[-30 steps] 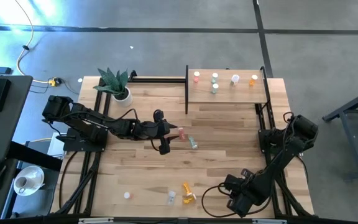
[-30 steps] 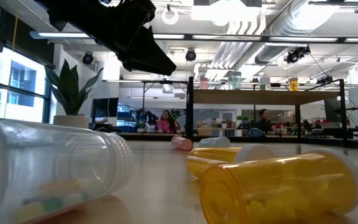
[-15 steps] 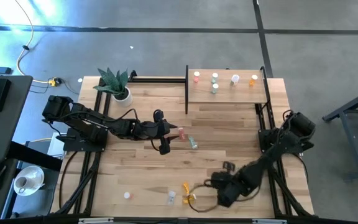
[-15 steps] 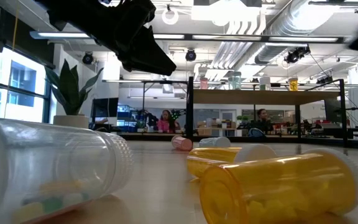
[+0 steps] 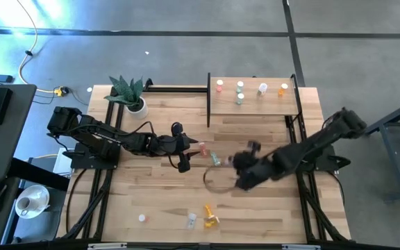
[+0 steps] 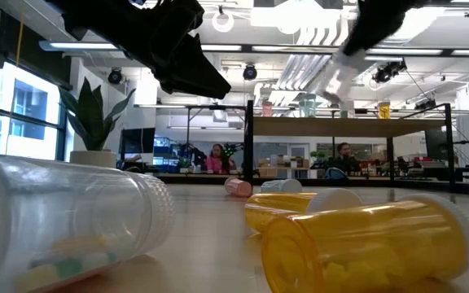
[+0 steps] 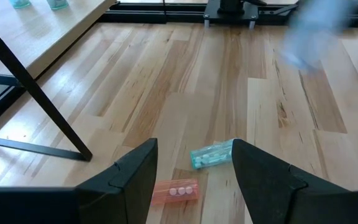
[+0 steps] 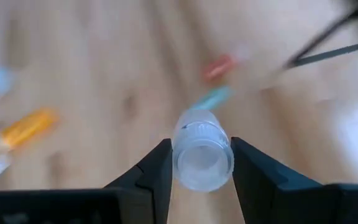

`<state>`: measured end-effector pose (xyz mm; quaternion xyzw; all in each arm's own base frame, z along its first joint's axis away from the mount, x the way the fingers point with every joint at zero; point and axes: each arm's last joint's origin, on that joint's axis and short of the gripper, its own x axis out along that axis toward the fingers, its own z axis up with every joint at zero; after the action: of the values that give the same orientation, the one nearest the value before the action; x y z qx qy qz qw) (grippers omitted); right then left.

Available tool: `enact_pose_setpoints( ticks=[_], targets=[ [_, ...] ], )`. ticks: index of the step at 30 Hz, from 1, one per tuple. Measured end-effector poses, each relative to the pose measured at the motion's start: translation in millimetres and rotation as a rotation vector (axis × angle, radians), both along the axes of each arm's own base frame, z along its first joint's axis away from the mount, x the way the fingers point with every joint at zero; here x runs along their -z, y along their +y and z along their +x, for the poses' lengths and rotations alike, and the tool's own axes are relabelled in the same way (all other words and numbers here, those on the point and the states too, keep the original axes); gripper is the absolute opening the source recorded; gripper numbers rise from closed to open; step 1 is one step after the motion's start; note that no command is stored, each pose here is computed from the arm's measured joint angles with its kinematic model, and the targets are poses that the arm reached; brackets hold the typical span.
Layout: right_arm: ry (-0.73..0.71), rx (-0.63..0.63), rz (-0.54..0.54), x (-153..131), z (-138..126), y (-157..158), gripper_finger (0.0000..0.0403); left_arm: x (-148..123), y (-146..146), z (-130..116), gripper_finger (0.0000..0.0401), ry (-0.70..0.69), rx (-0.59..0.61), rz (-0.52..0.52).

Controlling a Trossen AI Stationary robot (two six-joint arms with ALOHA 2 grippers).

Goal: Pick and place medicine bottles onto shelf by color
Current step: Put the right transparent pill bottle on the shelf aligned with the other transparent pill bottle

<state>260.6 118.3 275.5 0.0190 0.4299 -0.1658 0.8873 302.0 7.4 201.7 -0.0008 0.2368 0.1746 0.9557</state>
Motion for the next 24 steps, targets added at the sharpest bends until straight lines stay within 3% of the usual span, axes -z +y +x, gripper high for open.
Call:
enact_pose_setpoints(
  ticks=[9, 16, 24],
  targets=[
    [-0.244, 0.265, -0.147, -63, -36, -72, 0.0123, 0, 0, 0, 0.0195, 0.001, 0.0, 0.0],
    [-0.276, 0.505, -0.199, -113, -65, -122, 0.0123, 0, 0, 0, 0.0195, 0.001, 0.0, 0.0],
    [-0.136, 0.706, -0.047, -122, -81, -169, 0.0123, 1, 0, -1, 0.0195, 0.015, 0.0, 0.0]
  ],
)
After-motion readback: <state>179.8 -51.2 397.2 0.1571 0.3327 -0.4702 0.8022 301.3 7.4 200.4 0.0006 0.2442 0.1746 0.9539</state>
